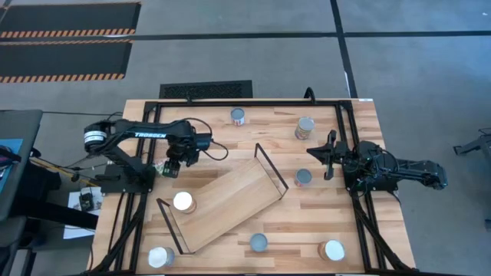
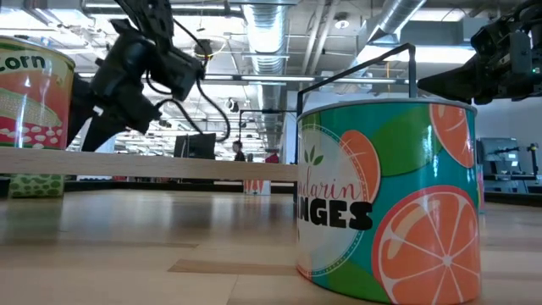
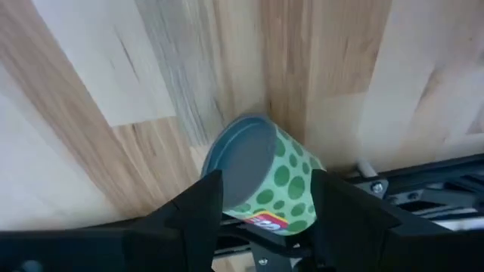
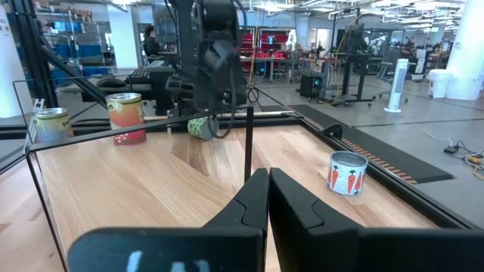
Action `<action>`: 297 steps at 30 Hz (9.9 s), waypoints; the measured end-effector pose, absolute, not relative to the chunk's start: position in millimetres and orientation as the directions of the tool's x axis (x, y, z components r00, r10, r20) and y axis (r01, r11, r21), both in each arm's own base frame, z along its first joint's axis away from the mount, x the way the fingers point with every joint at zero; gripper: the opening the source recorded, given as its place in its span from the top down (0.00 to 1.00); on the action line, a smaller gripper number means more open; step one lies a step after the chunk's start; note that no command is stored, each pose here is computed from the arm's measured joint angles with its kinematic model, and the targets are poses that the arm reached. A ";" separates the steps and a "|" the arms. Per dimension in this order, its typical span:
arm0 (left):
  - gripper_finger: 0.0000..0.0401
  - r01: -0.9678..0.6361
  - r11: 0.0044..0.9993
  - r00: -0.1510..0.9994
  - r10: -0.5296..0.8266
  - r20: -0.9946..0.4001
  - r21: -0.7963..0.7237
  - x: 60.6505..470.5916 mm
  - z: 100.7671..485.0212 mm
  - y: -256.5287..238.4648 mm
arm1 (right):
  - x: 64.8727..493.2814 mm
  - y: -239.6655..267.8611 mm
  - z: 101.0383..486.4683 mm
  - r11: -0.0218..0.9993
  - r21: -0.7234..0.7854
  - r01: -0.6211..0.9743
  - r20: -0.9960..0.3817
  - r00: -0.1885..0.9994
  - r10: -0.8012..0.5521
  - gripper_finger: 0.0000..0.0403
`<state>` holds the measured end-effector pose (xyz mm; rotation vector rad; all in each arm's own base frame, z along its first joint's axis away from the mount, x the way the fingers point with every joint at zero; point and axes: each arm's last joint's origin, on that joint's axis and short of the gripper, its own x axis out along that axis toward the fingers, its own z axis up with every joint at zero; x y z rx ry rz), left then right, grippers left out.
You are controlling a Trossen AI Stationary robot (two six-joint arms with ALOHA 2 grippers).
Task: Pick and place cans onto a shelf
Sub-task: Put the canned strawberry on the shelf, then put the top canned peaches on the shelf
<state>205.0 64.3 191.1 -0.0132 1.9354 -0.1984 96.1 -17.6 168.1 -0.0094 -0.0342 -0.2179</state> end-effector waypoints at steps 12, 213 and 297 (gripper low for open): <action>0.59 0.030 0.967 -0.468 -0.212 -0.858 -0.255 185.9 156.6 58.8 | 96.1 -17.6 168.1 0.976 -0.006 0.216 0.035 0.976 -0.216 0.91; 1.00 -0.070 0.996 0.997 0.071 -0.027 0.057 192.0 176.0 7.1 | 187.8 -123.7 199.8 0.708 -0.164 0.687 -0.778 0.352 -0.521 0.58; 1.00 -0.120 0.993 0.992 0.121 -0.031 0.019 192.2 175.9 8.5 | 436.0 81.9 278.8 0.975 -0.153 -0.161 -0.769 0.639 -0.015 0.98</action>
